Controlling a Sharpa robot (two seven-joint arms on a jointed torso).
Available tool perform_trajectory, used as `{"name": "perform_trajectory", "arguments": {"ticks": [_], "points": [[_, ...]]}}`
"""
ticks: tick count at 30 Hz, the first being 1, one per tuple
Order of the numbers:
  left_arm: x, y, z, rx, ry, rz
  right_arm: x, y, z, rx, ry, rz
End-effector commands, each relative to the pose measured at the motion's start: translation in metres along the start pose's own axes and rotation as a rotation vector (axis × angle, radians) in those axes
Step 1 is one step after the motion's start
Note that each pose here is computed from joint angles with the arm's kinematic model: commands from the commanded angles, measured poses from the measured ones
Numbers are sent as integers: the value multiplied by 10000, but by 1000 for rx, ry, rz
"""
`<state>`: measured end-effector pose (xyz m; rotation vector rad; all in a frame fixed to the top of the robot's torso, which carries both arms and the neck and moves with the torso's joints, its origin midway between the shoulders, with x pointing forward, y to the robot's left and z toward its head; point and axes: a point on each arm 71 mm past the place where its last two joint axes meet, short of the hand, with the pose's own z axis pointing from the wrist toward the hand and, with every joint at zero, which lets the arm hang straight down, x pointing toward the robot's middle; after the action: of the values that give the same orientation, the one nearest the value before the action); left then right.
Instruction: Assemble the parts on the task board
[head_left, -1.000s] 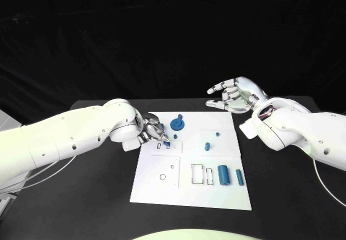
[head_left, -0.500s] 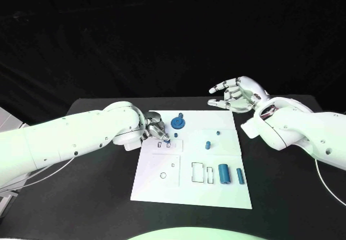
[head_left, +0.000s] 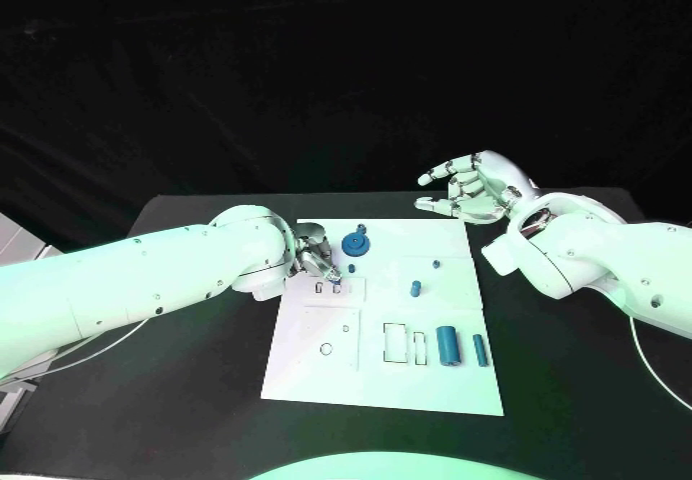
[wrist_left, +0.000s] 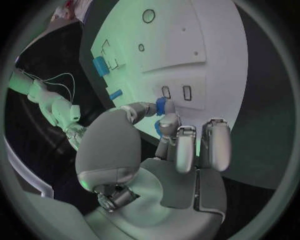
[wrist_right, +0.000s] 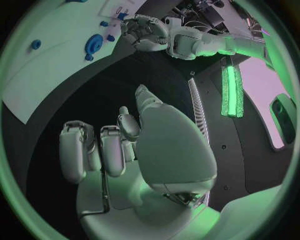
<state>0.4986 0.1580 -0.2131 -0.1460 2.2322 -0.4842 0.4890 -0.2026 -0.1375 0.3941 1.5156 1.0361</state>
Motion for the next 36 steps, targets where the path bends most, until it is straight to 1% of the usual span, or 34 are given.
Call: {"name": "perform_trajectory", "arguments": {"ticks": [1,12,19,36], "points": [[0,-28,0,15,-21,18,13,9,-2,-11,12,-11],[41,-29,-7,5,-1,24,16,10,-2,-14,18,-21],[73,-18,4,-2,2,21,21,10,0,-14,21,-22],[133,12,8,-12,45,39,24,0,-1,-11,23,-22]]}}
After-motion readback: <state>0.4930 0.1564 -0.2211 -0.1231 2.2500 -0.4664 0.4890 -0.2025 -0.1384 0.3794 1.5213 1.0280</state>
